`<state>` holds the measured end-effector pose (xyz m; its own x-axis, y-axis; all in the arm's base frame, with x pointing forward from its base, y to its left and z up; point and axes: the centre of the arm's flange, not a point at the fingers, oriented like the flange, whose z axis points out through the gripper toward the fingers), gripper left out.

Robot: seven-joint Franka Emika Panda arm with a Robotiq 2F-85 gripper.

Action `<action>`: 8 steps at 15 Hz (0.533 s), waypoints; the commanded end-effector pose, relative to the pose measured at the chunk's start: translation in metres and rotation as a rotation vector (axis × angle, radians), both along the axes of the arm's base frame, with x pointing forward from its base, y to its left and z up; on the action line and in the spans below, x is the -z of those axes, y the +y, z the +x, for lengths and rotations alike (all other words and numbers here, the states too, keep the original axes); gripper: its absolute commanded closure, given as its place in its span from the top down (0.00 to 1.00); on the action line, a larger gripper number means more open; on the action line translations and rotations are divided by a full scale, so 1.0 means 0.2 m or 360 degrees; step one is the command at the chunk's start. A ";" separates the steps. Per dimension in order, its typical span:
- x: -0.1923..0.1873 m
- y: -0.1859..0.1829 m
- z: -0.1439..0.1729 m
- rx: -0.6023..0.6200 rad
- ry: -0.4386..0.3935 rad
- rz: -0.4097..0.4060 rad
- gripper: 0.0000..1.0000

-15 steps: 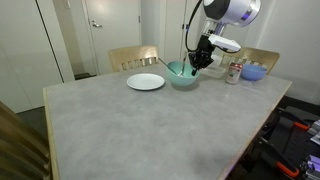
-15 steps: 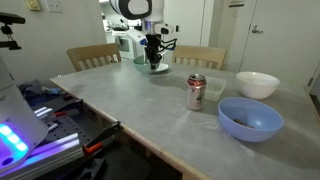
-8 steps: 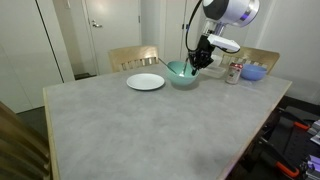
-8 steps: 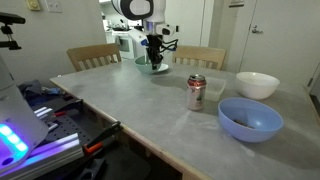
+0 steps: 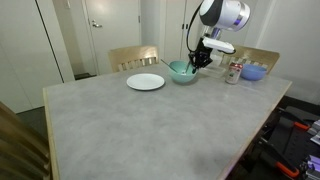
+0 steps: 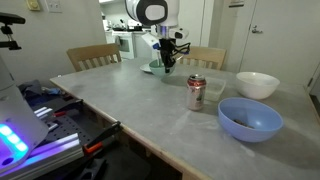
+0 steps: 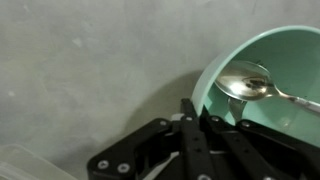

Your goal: Slide the green bowl to the right side of the table

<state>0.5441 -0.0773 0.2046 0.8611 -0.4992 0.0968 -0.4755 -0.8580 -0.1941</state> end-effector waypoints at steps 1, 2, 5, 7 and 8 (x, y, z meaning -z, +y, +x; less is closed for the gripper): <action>0.06 -0.07 0.18 0.0095 -0.0007 -0.0041 0.01; 0.07 -0.07 0.22 0.0116 -0.0005 -0.0038 0.01; 0.09 -0.03 0.31 0.0115 0.0025 0.0001 0.01; 0.12 0.00 0.34 0.0116 0.0042 0.0002 0.01; 0.13 0.00 0.35 0.0125 0.0056 0.0001 0.01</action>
